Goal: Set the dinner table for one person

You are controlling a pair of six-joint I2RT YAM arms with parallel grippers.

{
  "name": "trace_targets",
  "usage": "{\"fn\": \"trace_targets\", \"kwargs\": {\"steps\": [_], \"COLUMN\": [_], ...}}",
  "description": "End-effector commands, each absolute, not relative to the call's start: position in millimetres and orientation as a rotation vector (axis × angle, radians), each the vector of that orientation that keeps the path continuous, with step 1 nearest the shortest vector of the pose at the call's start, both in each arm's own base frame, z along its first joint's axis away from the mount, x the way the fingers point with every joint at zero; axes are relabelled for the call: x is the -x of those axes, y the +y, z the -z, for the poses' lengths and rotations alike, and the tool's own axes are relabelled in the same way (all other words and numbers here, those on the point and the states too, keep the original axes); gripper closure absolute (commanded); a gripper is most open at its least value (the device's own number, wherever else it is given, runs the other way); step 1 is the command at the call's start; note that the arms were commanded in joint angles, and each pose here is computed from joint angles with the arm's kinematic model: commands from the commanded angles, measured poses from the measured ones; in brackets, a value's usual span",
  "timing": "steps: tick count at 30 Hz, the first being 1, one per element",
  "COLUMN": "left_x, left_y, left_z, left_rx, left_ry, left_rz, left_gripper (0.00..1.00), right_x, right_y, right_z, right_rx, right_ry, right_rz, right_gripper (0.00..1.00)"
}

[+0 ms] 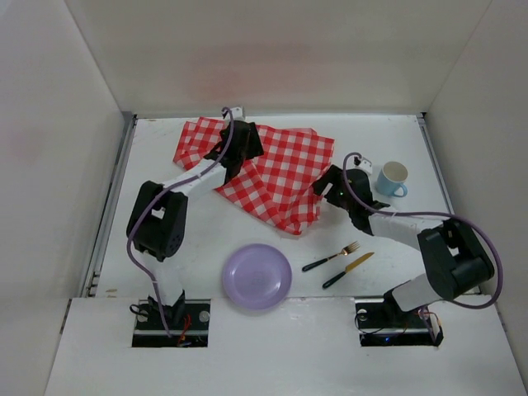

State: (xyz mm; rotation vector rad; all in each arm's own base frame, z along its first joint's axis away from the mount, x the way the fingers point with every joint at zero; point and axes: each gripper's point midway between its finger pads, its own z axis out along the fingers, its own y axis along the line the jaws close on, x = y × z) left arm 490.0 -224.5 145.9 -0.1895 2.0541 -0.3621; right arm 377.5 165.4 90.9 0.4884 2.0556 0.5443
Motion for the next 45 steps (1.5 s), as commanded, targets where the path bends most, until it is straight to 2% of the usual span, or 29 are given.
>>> {"fn": "trace_targets", "kwargs": {"steps": [1, 14, 20, 23, 26, 29, 30, 32, 35, 40, 45], "left_x": [-498, -574, -586, -589, -588, -584, -582, -572, -547, -464, -361], "left_y": [-202, -182, -165, -154, -137, -124, -123, -119, -114, -84, -43], "left_z": [-122, -87, -71, -68, -62, -68, -73, -94, -134, -182, -180], "left_rx": [0.119, 0.101, 0.126, 0.143, 0.164, 0.203, 0.218, 0.261, 0.323, 0.523, 0.643], "left_ry": [2.073, 2.037, 2.049, 2.054, 2.069, 2.06, 2.05, 2.016, 1.957, 1.861, 1.81], "left_rz": [0.103, -0.208, -0.31, -0.331, -0.376, -0.376, -0.368, -0.325, -0.24, -0.065, -0.018], "left_gripper": [0.45, 0.41, 0.46, 0.51, 0.58, 0.78, 0.82, 0.88, 0.91, 0.92, 0.92], "right_x": [-385, -383, -383, -382, -380, -380, -381, -382, -387, -399, -408], "right_y": [174, 194, 197, 204, 207, 208, 208, 208, 208, 188, 166], "right_z": [-94, -75, -68, -66, -69, -67, -65, -61, -56, -61, -74], "right_rx": [-0.48, -0.439, -0.447, -0.433, -0.433, -0.436, -0.44, -0.455, -0.481, -0.56, -0.645], "right_ry": [2.07, 2.163, 2.193, 2.211, 2.209, 2.214, 2.219, 2.227, 2.235, 2.181, 2.111], "right_rz": [-0.567, -0.66, -0.675, -0.709, -0.742, -0.743, -0.744, -0.74, -0.743, -0.724, -0.741], "right_gripper": [0.16, 0.2, 0.21, 0.26, 0.36, 0.51, 0.57, 0.67, 0.78, 0.82, 0.84]}}
